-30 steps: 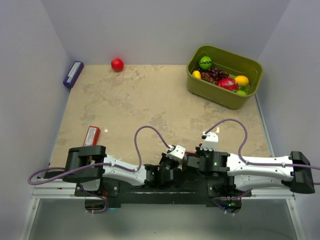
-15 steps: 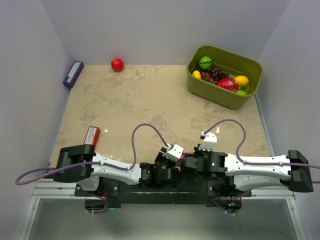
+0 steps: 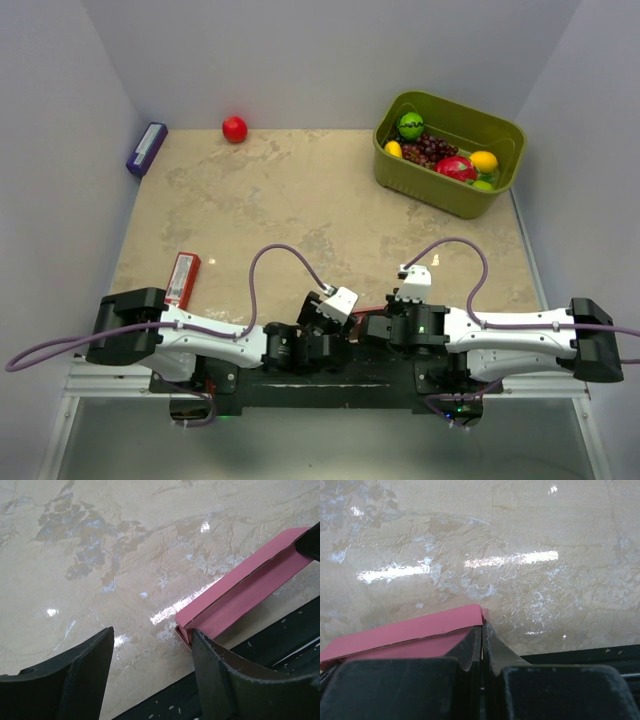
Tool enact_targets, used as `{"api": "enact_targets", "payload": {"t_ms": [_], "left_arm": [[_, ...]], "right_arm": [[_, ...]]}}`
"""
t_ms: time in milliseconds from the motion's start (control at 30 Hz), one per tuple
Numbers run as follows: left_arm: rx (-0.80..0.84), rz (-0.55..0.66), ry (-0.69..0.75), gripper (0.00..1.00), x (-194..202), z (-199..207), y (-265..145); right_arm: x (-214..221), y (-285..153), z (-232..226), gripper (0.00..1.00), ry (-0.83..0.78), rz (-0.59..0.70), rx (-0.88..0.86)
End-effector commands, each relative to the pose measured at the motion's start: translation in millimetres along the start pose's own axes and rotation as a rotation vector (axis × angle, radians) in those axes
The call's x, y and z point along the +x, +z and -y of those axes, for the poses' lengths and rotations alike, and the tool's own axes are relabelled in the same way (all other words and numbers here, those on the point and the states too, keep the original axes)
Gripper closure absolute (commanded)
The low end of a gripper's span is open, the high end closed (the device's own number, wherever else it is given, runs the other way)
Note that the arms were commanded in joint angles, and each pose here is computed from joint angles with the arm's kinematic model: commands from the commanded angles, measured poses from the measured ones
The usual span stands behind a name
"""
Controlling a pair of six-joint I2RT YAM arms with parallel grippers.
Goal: Fold the paper box
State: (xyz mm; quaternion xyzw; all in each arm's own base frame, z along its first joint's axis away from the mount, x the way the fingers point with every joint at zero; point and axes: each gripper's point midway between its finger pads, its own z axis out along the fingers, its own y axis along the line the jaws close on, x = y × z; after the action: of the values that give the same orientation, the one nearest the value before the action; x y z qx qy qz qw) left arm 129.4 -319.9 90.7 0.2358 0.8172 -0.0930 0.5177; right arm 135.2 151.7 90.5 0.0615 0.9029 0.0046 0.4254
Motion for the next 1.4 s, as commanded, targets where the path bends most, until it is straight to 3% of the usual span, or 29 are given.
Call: {"api": "enact_targets", "payload": {"t_ms": [0,467,633,767,967,1367], "left_arm": [[0.085,-0.094,0.010,0.29,26,8,-9],[0.127,-0.044,-0.054,0.15,9,5,-18],[0.251,0.011,-0.071,0.14,5,4,-27],[0.327,0.070,-0.289,0.17,-23,-22,-33],[0.335,0.101,-0.463,0.14,-56,-44,-35],[0.365,0.020,-0.583,0.15,-61,-32,3]], "right_arm": [[22,0,-7,1.00,0.048,-0.091,-0.006],[22,-1,-9,1.00,0.051,-0.090,-0.019],[20,-2,-11,1.00,0.053,-0.090,-0.029],[20,-2,-10,1.00,0.050,-0.088,-0.025],[20,-1,-12,1.00,0.048,-0.087,-0.027],[23,0,-13,1.00,0.047,-0.089,-0.032]]}}
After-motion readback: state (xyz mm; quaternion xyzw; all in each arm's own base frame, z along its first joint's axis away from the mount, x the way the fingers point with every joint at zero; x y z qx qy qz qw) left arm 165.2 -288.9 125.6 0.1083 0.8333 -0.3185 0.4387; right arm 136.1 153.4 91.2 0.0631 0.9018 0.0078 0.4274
